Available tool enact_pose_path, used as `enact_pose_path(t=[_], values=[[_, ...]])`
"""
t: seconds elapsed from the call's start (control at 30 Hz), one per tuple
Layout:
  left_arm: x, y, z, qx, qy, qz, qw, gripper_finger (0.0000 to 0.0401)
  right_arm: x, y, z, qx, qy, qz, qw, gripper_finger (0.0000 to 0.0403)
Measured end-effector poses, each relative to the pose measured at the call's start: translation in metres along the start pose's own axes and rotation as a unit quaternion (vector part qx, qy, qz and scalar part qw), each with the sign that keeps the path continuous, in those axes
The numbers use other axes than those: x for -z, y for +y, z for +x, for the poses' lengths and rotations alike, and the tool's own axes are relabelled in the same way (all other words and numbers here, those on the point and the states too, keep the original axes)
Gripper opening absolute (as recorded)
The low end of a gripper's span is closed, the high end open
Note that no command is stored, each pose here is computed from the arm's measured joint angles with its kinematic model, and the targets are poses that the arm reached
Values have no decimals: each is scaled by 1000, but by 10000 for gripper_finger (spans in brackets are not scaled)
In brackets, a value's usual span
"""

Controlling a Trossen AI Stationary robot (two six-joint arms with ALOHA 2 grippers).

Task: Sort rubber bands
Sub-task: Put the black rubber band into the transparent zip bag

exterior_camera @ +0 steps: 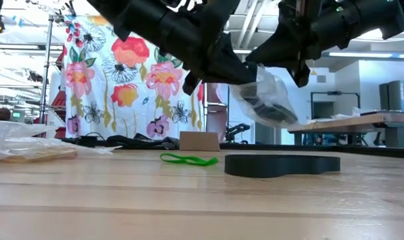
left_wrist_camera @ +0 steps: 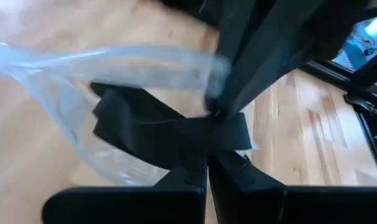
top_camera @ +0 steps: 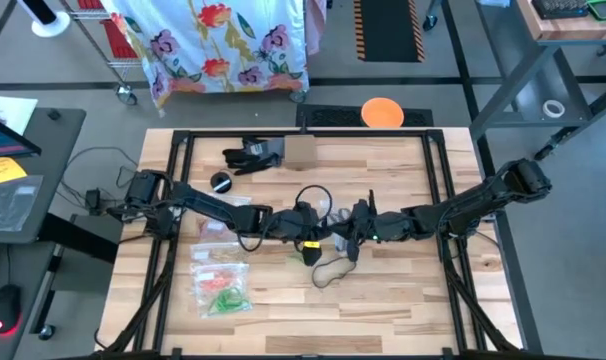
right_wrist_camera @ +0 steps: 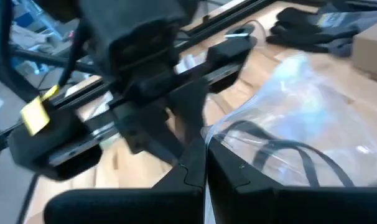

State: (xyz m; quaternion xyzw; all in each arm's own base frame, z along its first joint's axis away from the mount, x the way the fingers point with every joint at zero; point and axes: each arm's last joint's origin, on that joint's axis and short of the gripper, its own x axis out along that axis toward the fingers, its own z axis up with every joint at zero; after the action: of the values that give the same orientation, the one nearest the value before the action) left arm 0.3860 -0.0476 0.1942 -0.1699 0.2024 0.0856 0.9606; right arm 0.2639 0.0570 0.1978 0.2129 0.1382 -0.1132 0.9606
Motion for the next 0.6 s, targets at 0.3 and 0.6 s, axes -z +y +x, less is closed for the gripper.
enact_pose_path(t=[0.3, 0.6], values=[[-12, 5, 1, -13, 110, -70, 991, 0, 4, -2, 0, 8, 22, -6, 1000, 0], [-15, 8, -3, -48, 167, -71, 982, 0, 4, -2, 0, 7, 20, -7, 1000, 0]])
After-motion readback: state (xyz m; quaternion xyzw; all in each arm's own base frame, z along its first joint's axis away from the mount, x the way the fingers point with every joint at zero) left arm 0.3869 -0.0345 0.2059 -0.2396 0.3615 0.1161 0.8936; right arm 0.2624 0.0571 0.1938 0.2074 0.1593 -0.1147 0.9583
